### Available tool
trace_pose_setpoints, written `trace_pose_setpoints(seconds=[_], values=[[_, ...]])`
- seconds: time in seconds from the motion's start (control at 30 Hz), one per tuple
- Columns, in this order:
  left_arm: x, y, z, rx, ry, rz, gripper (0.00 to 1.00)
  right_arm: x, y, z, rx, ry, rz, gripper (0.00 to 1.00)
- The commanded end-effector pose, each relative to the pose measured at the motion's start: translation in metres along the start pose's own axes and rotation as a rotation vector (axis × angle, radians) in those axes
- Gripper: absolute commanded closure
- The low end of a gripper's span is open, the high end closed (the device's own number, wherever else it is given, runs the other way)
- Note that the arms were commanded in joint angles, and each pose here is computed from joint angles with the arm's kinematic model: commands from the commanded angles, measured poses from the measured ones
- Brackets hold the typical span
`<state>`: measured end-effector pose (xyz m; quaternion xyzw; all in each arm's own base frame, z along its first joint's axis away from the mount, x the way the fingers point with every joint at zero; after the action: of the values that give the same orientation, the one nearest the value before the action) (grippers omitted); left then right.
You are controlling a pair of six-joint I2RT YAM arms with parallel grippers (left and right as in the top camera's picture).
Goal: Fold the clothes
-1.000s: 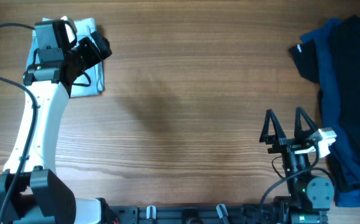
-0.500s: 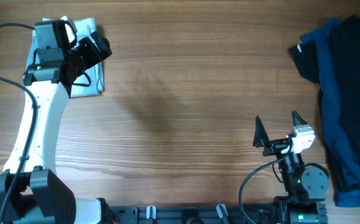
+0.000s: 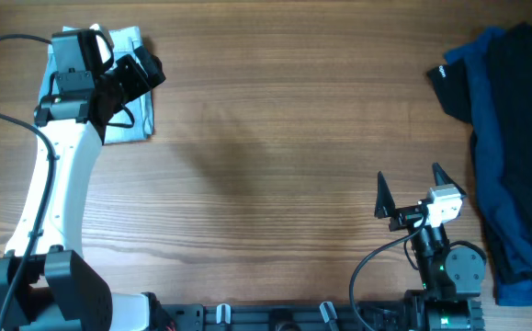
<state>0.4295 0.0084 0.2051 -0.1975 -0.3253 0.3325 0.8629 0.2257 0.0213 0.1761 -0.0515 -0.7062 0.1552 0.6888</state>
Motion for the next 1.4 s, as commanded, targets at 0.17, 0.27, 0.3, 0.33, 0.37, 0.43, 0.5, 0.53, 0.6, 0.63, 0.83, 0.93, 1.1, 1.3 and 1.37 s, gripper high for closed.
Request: trace_pose_setpoints(seconds=[0.17, 0.27, 0.3, 0.33, 0.37, 0.43, 0.5, 0.53, 0.6, 0.63, 0.83, 0.93, 1.1, 1.3, 1.37], values=[[-0.001, 0.000, -0.001, -0.002, 0.003, 0.002, 0.00, 0.003, 0.003, 0.001, 0.017, -0.017, 0.019, 0.00], [-0.001, 0.000, -0.001, -0.002, 0.004, 0.001, 0.00, 0.003, 0.003, 0.001, 0.017, -0.017, 0.019, 0.00], [-0.001, 0.000, -0.001, -0.002, 0.003, 0.001, 0.00, 0.003, 0.003, 0.001, 0.017, -0.017, 0.019, 0.00], [-0.001, 0.000, -0.001, -0.002, 0.003, 0.001, 0.00, 0.003, 0.003, 0.001, 0.017, -0.017, 0.019, 0.00], [-0.001, 0.000, -0.001, -0.002, 0.003, 0.001, 0.00, 0.003, 0.003, 0.001, 0.017, -0.018, 0.019, 0.00], [-0.004, 0.002, -0.002, 0.006, 0.014, 0.003, 0.00, 0.003, 0.003, 0.001, 0.017, -0.018, 0.020, 0.00], [-0.006, 0.001, 0.005, 0.010, 0.018, 0.003, 0.00, 0.003, 0.003, 0.001, 0.017, -0.017, 0.019, 0.00], [-0.005, 0.000, 0.010, 0.003, 0.011, 0.001, 0.00, 0.003, 0.003, 0.001, 0.017, -0.018, 0.019, 0.00], [-0.004, -0.007, 0.031, -0.030, -0.027, -0.008, 0.00, 0.003, 0.003, 0.001, 0.017, -0.018, 0.019, 0.00], [-0.004, -0.009, 0.042, -0.047, -0.045, -0.012, 0.00, 0.003, 0.003, 0.001, 0.017, -0.018, 0.020, 0.00], [-0.050, 0.014, 0.099, -0.103, -0.102, -0.032, 0.00, 0.003, 0.003, 0.001, 0.017, -0.017, 0.019, 0.01], [-0.087, 0.047, 0.105, -0.092, -0.095, -0.029, 0.00, 0.003, 0.003, 0.001, 0.017, -0.018, 0.020, 0.00], [-0.144, 0.100, 0.102, -0.089, -0.091, -0.028, 0.00, 0.003, 0.003, 0.001, 0.017, -0.018, 0.019, 0.00], [-0.175, 0.131, 0.088, -0.105, -0.109, -0.033, 0.00, 0.003, 0.003, 0.001, 0.017, -0.017, 0.019, 0.00], [-0.172, 0.129, 0.085, -0.142, -0.150, -0.041, 0.00, 0.003, 0.003, 0.001, 0.017, -0.018, 0.019, 0.00]])
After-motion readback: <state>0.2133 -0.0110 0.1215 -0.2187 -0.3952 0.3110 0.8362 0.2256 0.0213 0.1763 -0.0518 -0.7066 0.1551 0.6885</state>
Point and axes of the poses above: each gripper's point midway between its finger pads, its own z axis back along the fingers, its own y axis along the line the jaws close on, x = y × z, the point moved 2 cm from there along z, back along the fingers, and after that the axes turned 15 degrees about z, right-handed, at the moved point
